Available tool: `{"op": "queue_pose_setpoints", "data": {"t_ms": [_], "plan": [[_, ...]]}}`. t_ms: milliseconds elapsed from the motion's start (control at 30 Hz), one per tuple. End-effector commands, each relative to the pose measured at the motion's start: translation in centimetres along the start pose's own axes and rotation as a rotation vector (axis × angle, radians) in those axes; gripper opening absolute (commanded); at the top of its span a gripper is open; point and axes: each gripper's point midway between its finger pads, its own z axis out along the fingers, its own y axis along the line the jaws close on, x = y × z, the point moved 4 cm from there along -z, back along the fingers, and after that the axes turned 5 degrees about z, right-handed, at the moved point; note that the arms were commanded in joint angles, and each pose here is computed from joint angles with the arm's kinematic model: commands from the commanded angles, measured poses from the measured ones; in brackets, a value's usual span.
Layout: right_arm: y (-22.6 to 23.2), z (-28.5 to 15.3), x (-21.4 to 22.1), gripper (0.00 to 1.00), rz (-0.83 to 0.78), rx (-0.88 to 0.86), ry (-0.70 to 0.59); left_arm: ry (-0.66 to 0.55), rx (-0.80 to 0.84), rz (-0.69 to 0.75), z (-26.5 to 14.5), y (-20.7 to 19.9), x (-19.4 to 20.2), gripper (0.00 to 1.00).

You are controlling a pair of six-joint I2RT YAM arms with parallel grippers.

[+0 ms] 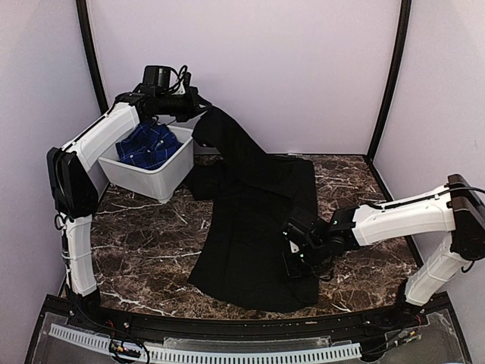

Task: Fold and stack the long sleeve shirts
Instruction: Fold the flattened shirt at the center of the board.

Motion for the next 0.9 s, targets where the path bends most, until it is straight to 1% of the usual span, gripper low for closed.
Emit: {"op": "queue_pose_setpoints", "data": {"t_ms": [0,233,267,333,400,433,500,600,733,800,867], "plan": [[0.9,-0.4,1.1,0.00,-0.062,-0.080,0.050,-0.011,0.015,0.028,-0.1,-0.2,-0.5,0.00],[0.5,-1.2,2.9,0.00,-0.071,-0.119,0.138,0.010,0.001,0.023,0.3,0.5,0.2,0.00],[0.5,-1.3,3.0,0.02,-0.075,-0.120,0.143,0.012,0.000,0.023,0.3,0.6,0.3,0.00],[0.5,-1.6,2.9,0.12,-0.084,-0.113,0.139,0.018,-0.001,0.022,0.4,0.7,0.5,0.00],[0.9,-1.9,2.7,0.26,-0.089,-0.131,0.129,0.024,-0.001,0.022,0.6,0.8,0.8,0.00],[1.2,-2.3,2.4,0.31,-0.093,-0.144,0.118,0.025,0.001,0.023,0.6,0.9,0.8,0.00],[1.7,-3.4,1.2,0.40,-0.091,-0.168,0.071,0.028,0.005,0.024,0.6,0.8,0.9,0.00],[0.4,-5.2,-2.0,0.45,-0.025,-0.161,-0.028,0.031,0.014,0.026,0.7,0.8,1.0,0.00],[-3.2,-6.9,-7.2,0.46,0.128,-0.112,-0.191,0.040,0.039,0.025,0.6,0.3,1.1,0.00],[-4.8,-7.5,-9.7,0.43,0.189,-0.103,-0.266,0.040,0.051,0.039,0.5,-0.2,1.1,0.00],[-5.7,-8.0,-12.4,0.42,0.229,-0.132,-0.339,0.035,0.065,0.060,0.1,-0.9,1.0,0.00]]}}
